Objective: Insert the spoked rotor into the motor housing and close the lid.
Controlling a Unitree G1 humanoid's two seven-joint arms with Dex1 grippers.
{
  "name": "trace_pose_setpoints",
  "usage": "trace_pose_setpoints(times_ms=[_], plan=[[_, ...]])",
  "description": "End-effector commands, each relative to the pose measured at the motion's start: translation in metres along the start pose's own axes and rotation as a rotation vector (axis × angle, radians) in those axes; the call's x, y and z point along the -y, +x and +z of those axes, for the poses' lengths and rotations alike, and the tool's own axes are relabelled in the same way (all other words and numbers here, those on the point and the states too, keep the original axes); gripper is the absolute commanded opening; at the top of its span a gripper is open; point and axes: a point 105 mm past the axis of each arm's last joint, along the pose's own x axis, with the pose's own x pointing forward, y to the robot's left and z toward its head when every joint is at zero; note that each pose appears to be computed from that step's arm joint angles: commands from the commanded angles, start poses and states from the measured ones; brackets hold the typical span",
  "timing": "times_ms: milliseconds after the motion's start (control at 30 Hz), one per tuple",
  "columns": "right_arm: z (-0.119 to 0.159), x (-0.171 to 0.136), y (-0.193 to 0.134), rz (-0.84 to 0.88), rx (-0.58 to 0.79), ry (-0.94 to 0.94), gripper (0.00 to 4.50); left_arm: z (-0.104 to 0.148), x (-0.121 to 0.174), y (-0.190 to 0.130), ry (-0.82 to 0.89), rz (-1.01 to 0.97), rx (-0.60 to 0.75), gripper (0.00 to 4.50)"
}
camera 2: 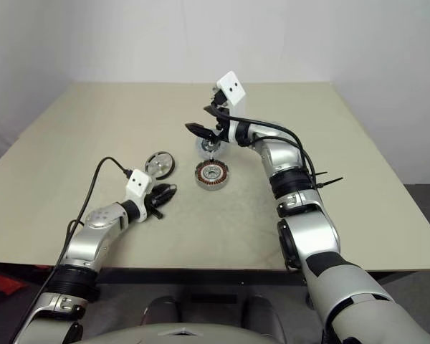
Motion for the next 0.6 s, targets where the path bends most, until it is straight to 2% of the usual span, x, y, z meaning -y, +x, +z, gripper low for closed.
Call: trace_pose_setpoints(times_ms=[33, 267, 600], plan=[[0.020, 0.000, 0.002, 0.007, 0.049, -0.047, 4.18, -0.015, 0.013, 0.004, -0.043, -0.041, -0.054, 1.35], [0.019, 0.001, 0.001, 0.001, 0.045, -0.054, 4.18, 0.030, 0.008, 0.006, -0.087, -0.043, 0.091, 1.35], [0.019, 0.003, 0.001, -0.008, 0.046, -0.059, 4.18, 0.065, 0.009, 0.010, -0.126, -0.059, 0.198, 1.35]])
